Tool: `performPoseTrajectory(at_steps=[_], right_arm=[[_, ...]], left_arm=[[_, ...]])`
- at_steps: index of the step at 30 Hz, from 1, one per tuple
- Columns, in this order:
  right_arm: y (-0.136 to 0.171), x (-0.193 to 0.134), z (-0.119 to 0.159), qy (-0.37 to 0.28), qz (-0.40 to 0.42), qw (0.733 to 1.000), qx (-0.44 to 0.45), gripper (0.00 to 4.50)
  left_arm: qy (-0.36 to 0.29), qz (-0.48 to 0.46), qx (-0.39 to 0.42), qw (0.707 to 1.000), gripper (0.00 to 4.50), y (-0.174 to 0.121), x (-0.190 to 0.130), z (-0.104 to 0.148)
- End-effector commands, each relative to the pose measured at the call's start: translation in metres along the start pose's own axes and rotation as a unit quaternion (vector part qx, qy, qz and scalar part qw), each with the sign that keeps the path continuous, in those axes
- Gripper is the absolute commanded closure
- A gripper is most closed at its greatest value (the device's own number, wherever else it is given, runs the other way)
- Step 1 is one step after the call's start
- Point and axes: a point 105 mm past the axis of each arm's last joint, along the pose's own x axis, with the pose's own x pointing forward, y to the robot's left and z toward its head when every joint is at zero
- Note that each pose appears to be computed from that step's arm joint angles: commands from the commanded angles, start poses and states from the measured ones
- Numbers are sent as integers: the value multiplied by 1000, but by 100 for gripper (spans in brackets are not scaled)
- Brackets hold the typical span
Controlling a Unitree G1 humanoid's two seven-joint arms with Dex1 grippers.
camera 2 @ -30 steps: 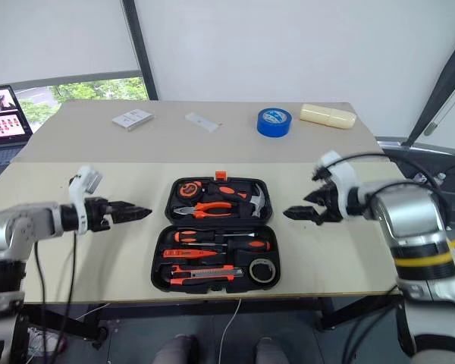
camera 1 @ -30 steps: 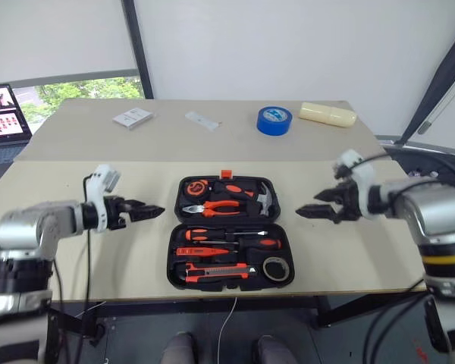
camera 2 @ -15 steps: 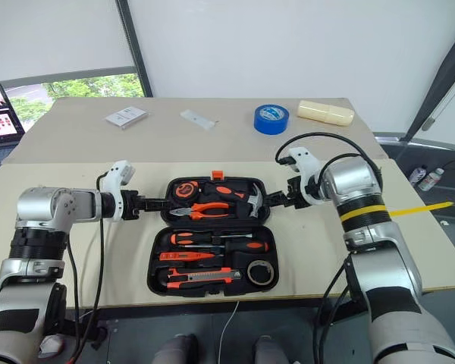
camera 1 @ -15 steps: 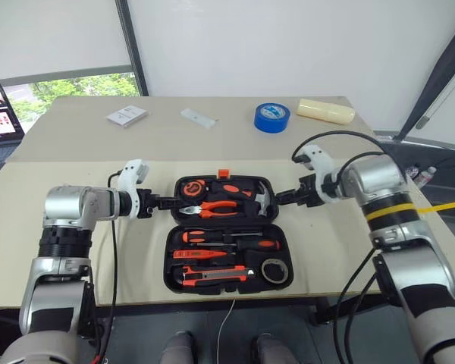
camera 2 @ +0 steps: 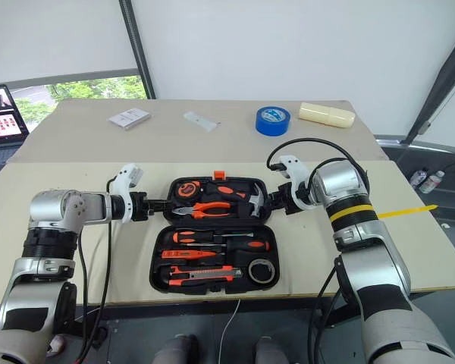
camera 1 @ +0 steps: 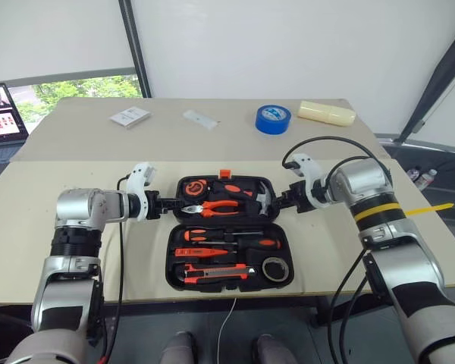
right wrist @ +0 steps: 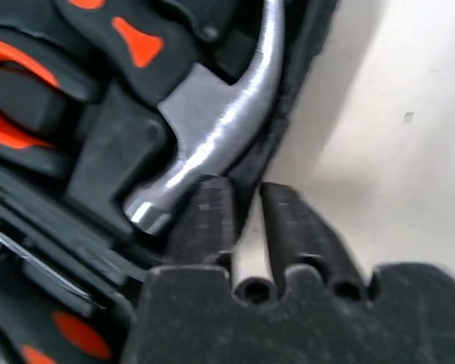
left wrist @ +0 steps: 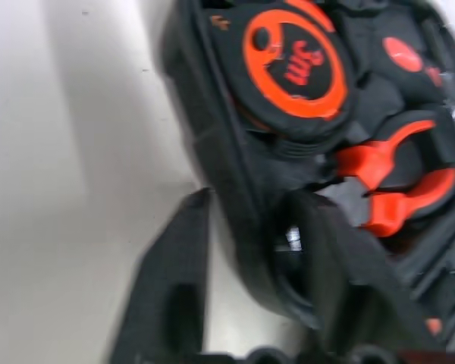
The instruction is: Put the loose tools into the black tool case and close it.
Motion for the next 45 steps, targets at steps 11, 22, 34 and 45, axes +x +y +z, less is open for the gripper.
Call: performPoseTrajectory(at_steps=[11,22,34,45], right_arm=[[28,-57,40,-310,49,916,-250,450],[10,-67,-38,-356,-75,782,-505,450],[-9,-72,-104,-306,-70,789,-528,223],[78,-83,-160,-212,204,902,-315,450]], left_arm=[[-283,-5,176,943,446,-3,-40,40],[-303,49,447,841,446,-7,-62,-38],[-244,106,363,893,144,47,-103,-71],[-180,-7,327,928,446,16,-38,-23]])
